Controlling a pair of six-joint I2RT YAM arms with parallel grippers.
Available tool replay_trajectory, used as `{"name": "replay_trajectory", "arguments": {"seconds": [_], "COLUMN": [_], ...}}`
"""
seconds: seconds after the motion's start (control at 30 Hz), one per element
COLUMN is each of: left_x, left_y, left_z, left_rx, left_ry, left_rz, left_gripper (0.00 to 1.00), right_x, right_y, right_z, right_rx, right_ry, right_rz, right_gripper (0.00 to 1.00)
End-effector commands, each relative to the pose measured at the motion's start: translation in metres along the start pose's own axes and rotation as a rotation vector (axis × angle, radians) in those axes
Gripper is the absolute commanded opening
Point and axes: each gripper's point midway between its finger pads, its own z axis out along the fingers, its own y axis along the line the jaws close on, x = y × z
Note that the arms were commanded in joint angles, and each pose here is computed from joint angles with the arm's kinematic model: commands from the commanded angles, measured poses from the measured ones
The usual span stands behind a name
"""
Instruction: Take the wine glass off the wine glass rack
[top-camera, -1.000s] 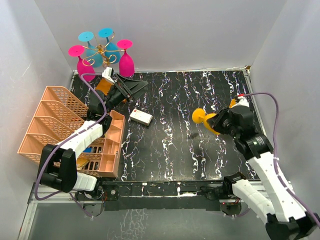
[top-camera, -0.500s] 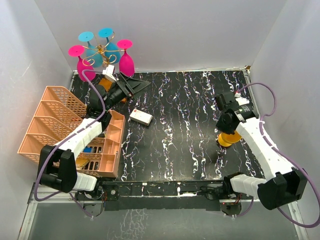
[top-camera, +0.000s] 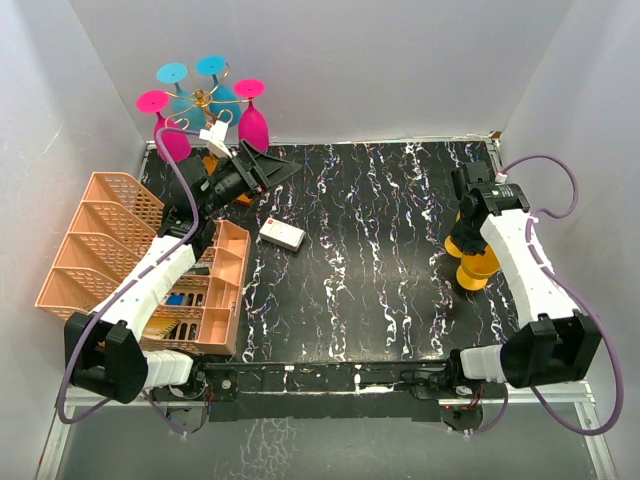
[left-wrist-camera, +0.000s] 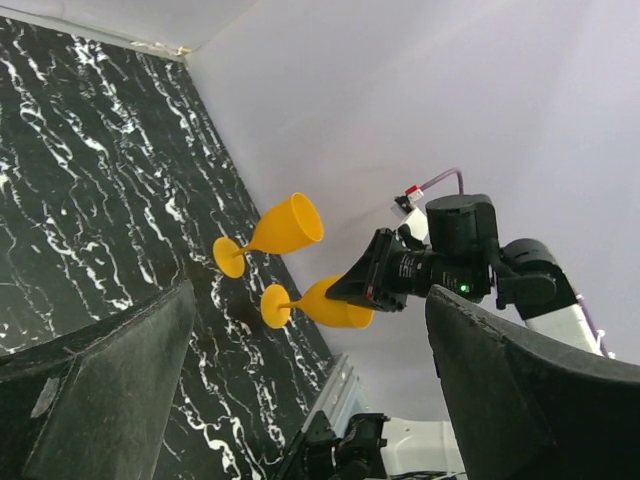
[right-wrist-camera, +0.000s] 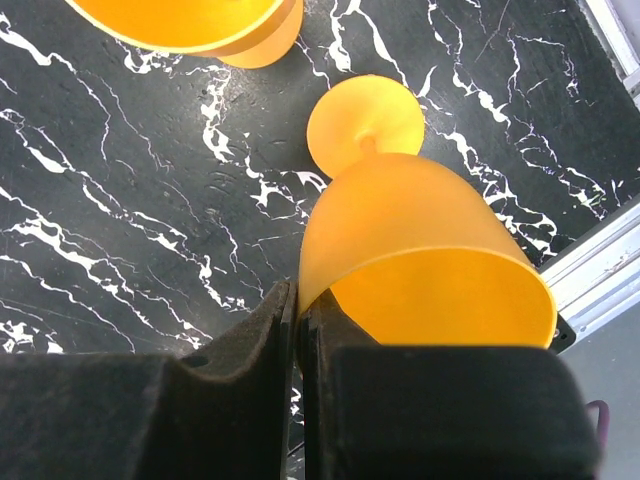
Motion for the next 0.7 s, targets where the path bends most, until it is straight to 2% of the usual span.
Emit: {"name": "replay_trajectory", "arguments": {"seconds": [0.0, 0.27, 0.67], "left_x": [-0.001, 0.008, 0.014], "left_y": [-0.024, -0.030, -0.031], "left_z": [-0.004, 0.000, 0.009], "left_rx": [-0.012, -0.005, 0.006], "left_ry": [0.016, 0.029, 0.046], "left_rz": [0.112, 0.116, 0.108], "left_gripper": [0.96, 0.96, 0.97], "right_x": [-0.015, -0.013, -0.031], "right_y": [0.006, 0.011, 0.014], "right_z": [0.001, 0.018, 0.028], "right_rx": [0.006, -0.007, 0.010], "right_ry": [-0.002, 0.086, 0.083], "right_rz": [0.034, 0.065, 0.104], "right_gripper": [0.08, 0.08, 0.08]}}
